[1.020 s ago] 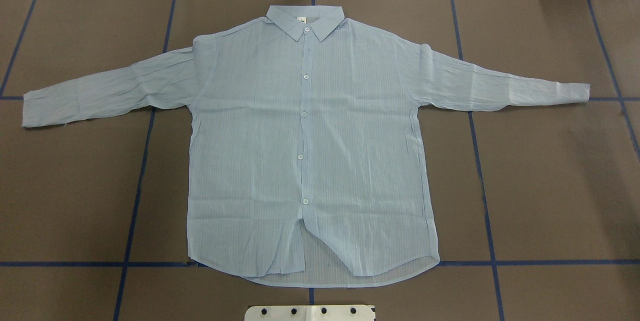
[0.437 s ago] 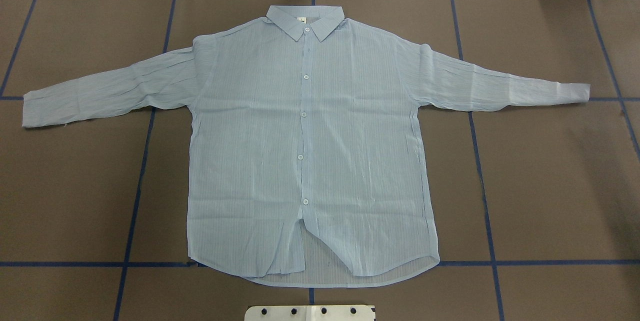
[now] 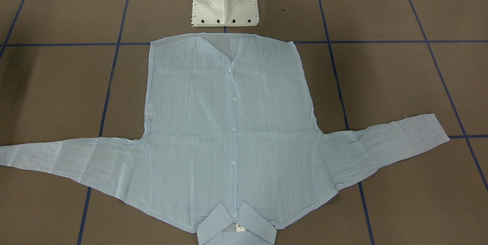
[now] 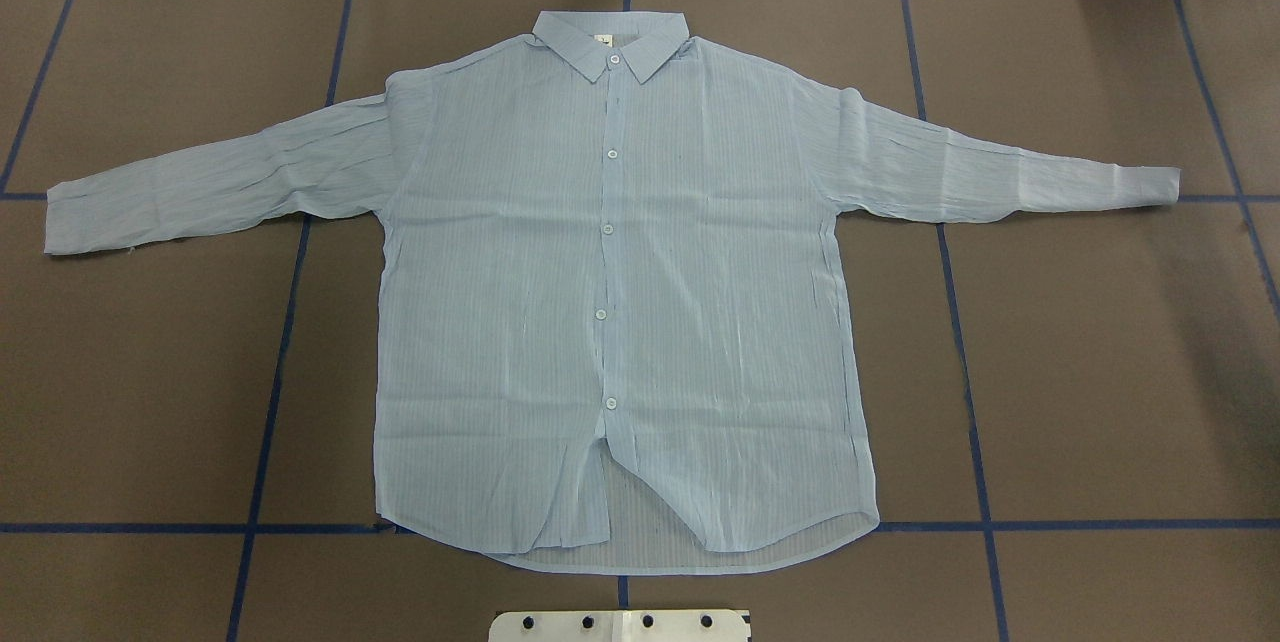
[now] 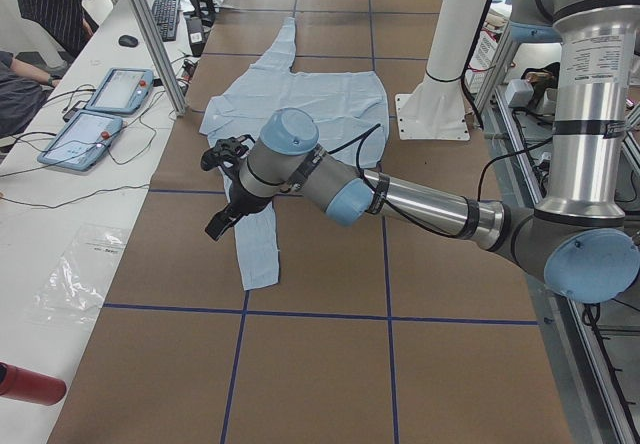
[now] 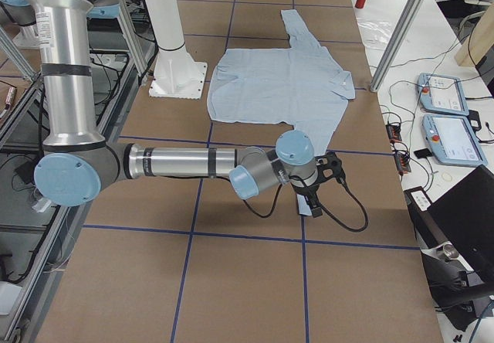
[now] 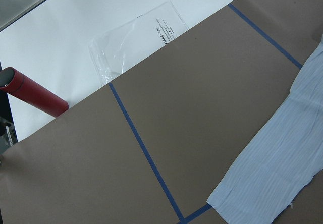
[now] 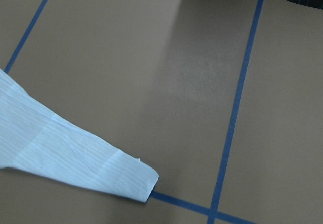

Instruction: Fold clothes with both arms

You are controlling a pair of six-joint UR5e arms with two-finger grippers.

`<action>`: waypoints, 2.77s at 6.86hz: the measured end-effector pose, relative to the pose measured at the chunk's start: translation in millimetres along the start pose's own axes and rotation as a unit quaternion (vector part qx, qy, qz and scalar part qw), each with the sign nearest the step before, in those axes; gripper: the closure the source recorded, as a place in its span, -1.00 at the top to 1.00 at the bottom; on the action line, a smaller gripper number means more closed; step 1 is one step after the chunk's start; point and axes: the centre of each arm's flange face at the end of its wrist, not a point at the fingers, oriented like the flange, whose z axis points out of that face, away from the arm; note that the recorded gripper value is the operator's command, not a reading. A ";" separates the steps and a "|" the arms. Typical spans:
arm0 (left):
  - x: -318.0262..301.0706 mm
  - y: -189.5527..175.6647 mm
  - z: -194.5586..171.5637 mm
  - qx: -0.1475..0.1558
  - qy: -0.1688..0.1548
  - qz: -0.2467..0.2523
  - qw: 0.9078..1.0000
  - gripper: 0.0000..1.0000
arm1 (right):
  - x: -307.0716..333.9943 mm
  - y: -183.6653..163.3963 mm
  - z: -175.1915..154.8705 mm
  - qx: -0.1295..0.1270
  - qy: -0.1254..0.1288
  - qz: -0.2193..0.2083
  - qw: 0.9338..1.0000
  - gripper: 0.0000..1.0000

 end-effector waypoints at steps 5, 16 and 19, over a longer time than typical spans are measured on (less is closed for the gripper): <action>1.2 0.4 -1.6 0.002 0.000 0.002 1.000 1.00 | -43.9 -4.6 133.7 0.030 -0.029 0.051 0.998 0.92; 1.1 1.7 -2.5 0.002 0.000 0.004 1.000 1.00 | -48.3 30.2 183.6 0.004 -0.002 0.075 0.997 -1.00; 0.8 2.2 -2.0 0.002 0.000 0.004 1.000 1.00 | -70.1 12.6 161.1 0.029 -0.018 0.078 0.996 -1.00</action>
